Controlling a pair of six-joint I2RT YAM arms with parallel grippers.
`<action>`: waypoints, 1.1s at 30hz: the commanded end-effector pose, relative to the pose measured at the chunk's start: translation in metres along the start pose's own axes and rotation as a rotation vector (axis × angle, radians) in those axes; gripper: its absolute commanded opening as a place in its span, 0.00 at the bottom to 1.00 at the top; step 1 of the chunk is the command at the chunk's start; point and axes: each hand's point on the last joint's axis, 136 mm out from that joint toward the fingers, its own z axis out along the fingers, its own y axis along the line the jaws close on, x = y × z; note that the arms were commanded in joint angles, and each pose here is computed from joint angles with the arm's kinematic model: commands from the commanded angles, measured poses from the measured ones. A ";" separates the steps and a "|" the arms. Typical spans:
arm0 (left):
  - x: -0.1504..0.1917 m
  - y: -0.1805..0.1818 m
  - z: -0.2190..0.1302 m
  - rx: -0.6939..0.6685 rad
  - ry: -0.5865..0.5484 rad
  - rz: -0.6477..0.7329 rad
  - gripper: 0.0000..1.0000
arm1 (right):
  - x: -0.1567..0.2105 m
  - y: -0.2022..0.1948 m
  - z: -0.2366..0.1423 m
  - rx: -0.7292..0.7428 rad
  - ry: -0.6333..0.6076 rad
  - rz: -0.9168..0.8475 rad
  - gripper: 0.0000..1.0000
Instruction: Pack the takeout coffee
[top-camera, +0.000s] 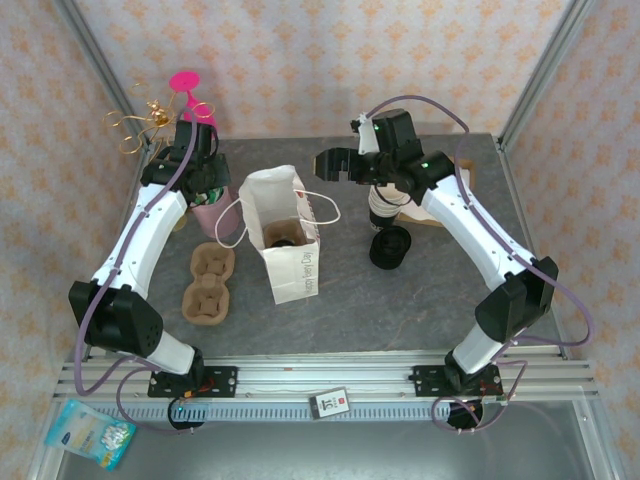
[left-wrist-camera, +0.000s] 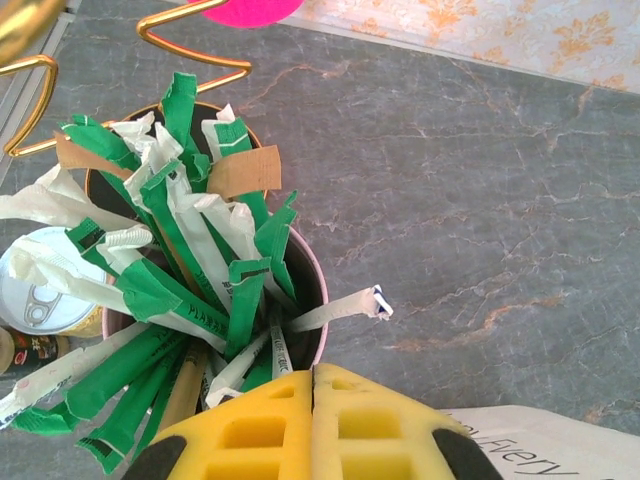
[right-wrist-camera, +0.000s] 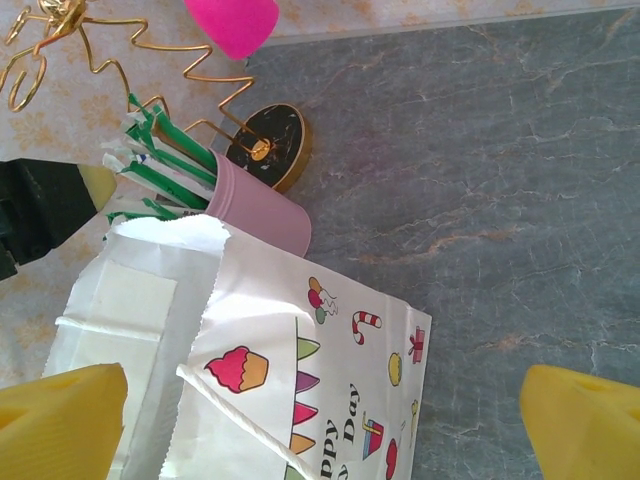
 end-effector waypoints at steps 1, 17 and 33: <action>-0.015 0.006 -0.021 -0.016 -0.037 -0.006 0.00 | -0.011 0.005 -0.013 -0.010 -0.051 -0.023 1.00; -0.100 -0.032 -0.195 0.273 -0.331 -0.093 0.00 | -0.042 -0.022 -0.058 0.003 -0.188 0.078 1.00; -0.065 -0.119 -0.263 0.632 -0.338 -0.083 0.00 | -0.048 -0.061 -0.099 0.096 -0.306 0.169 1.00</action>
